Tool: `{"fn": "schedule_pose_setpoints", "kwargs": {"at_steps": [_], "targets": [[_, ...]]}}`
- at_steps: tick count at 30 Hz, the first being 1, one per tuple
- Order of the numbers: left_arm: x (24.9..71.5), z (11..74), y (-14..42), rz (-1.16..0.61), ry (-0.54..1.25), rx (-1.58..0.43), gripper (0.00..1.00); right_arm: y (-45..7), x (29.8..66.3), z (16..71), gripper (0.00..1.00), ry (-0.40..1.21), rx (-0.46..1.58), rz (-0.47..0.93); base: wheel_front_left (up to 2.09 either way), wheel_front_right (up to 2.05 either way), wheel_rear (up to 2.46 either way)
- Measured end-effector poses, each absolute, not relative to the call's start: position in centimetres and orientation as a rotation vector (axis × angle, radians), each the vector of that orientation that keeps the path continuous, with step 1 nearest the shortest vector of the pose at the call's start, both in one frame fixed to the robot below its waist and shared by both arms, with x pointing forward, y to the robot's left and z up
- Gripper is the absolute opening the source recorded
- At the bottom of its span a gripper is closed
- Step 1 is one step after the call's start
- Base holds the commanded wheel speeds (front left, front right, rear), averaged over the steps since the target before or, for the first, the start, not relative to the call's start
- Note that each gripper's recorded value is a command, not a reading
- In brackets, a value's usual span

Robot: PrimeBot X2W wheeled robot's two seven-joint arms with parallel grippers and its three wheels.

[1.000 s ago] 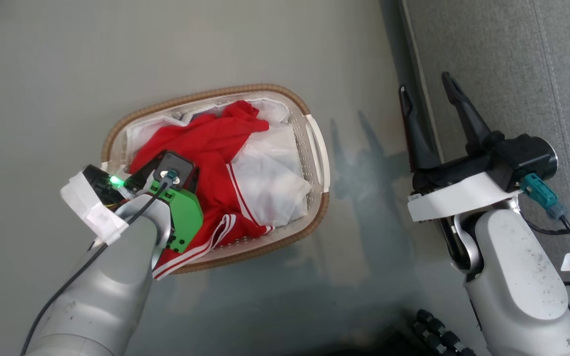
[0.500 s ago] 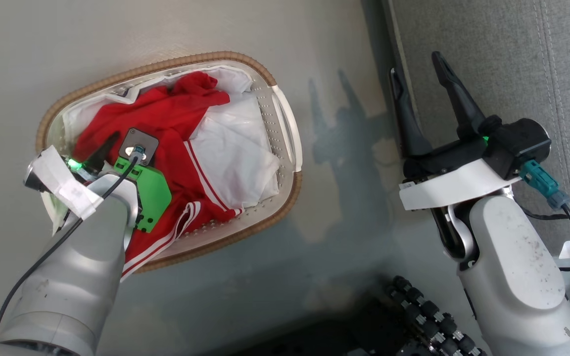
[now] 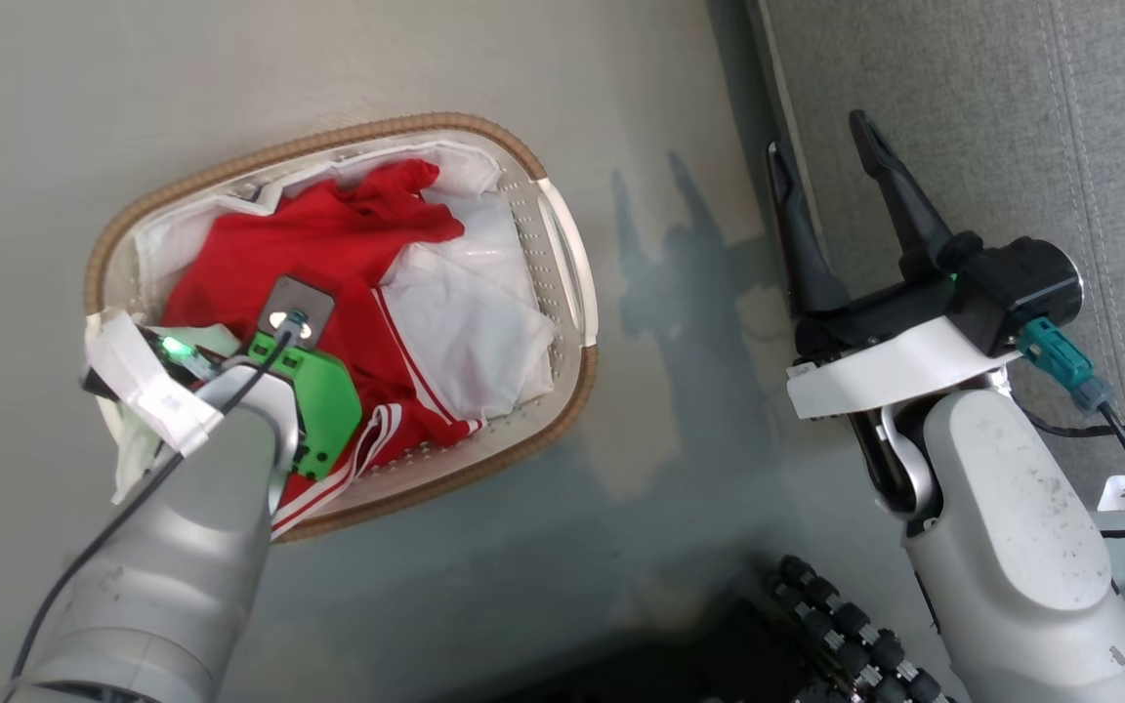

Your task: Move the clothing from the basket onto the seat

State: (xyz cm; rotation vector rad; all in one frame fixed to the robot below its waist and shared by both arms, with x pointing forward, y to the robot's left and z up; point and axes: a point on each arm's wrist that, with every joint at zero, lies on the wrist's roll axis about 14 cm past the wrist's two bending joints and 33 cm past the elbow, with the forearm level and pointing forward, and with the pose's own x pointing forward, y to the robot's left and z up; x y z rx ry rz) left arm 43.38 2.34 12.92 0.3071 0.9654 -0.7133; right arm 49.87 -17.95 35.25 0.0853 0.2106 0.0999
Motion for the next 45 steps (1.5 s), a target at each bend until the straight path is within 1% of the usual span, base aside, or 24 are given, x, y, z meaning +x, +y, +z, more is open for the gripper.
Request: {"fn": "schedule_pose_setpoints", "kwargs": {"at_steps": [11, 18, 22, 25, 30, 34, 37, 45], "targets": [[42.3, 18.2, 1.1, -0.738, 0.845, 0.225, 0.0, -17.4, 48.5, 37.4, 1.0, 0.194, 0.061, 0.112, 0.0, 0.0, 0.0], [43.0, 23.8, 0.3, -0.752, 0.697, 0.197, 0.0, -17.0, 46.9, 39.5, 1.0, 0.171, 0.053, 0.113, 0.0, 0.0, 0.0], [44.1, 28.1, -0.2, -0.757, 0.576, 0.201, 0.0, -16.5, 45.6, 40.6, 1.0, 0.161, 0.055, 0.122, 0.0, 0.0, 0.0], [45.0, 31.7, -0.5, -0.757, 0.47, 0.21, 0.0, -16.1, 44.5, 41.6, 1.0, 0.148, 0.059, 0.13, 0.0, 0.0, 0.0], [46.3, 38.3, 0.1, -0.763, 0.277, 0.282, 0.0, -15.2, 42.7, 43.5, 1.0, 0.116, 0.066, 0.151, 0.0, 0.0, 0.0], [46.4, 44.0, 0.0, -0.79, 0.117, 0.35, 0.0, -14.7, 41.2, 45.0, 1.0, 0.086, 0.068, 0.161, 0.0, 0.0, 0.0], [46.6, 49.0, -0.4, -0.804, -0.006, 0.402, 0.0, -14.4, 40.4, 46.3, 1.0, 0.056, 0.067, 0.171, 0.0, 0.0, 0.0], [46.5, 63.6, 0.5, -0.746, -0.3, 0.503, 0.0, -12.3, 39.2, 50.7, 1.0, -0.066, 0.054, 0.239, 0.0, 0.0, 0.0]]}}
